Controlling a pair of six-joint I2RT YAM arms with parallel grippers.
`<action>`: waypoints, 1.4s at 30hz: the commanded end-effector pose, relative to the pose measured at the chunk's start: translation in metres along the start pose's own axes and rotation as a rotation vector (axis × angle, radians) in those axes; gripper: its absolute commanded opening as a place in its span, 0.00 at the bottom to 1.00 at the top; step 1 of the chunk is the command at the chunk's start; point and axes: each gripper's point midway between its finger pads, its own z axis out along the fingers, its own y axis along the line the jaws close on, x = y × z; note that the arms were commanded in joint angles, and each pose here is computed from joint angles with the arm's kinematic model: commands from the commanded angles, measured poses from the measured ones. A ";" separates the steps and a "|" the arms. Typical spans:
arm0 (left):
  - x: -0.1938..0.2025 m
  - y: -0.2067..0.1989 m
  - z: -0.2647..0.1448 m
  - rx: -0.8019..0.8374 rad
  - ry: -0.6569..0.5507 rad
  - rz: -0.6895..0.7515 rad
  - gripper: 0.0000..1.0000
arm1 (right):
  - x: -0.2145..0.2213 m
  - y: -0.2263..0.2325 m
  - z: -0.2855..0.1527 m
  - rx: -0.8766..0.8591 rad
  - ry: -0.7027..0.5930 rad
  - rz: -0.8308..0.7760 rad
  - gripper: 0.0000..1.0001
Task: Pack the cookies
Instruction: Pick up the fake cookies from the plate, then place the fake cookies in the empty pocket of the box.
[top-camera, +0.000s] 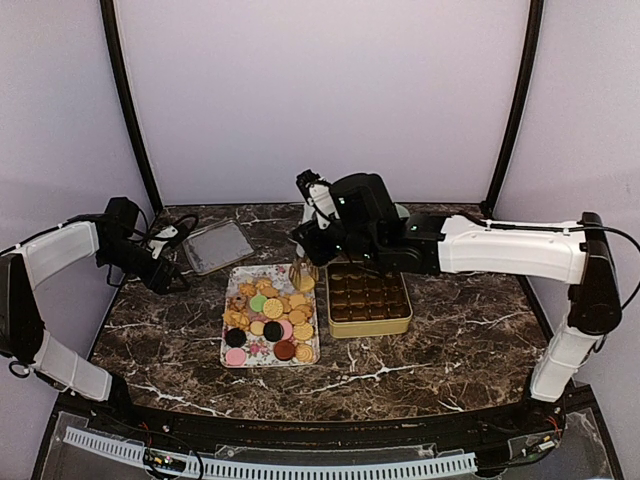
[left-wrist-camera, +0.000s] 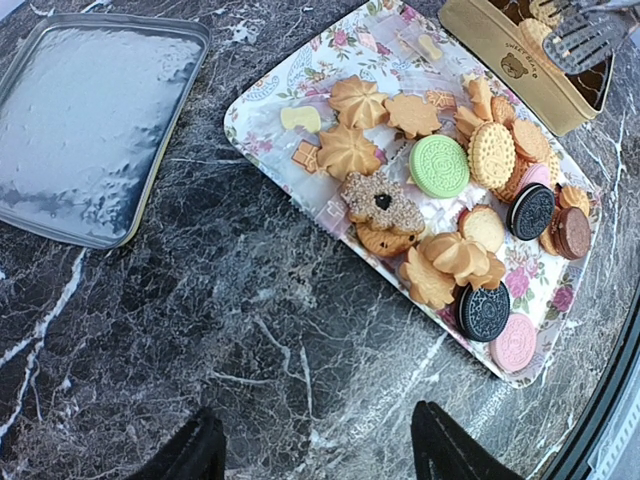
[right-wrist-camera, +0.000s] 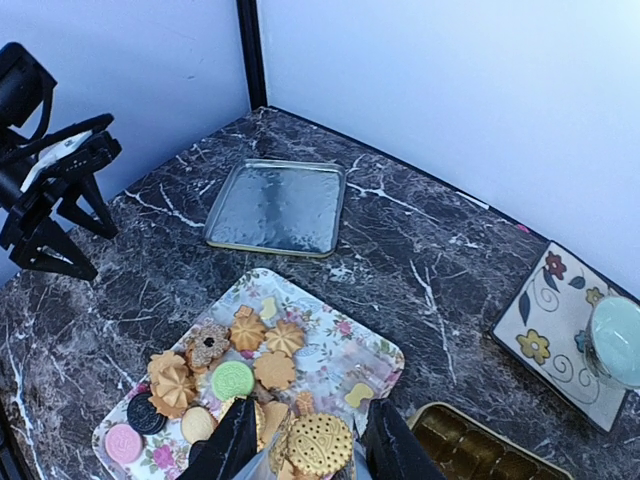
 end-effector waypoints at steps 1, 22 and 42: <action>-0.007 -0.001 -0.007 0.011 -0.013 -0.012 0.65 | -0.030 -0.029 -0.018 0.041 -0.107 0.070 0.25; -0.009 0.000 -0.004 0.025 -0.011 -0.029 0.65 | -0.006 -0.099 0.007 0.170 -0.058 0.077 0.27; -0.005 -0.002 -0.002 0.037 0.004 -0.032 0.66 | 0.005 -0.102 0.015 0.179 -0.033 0.061 0.49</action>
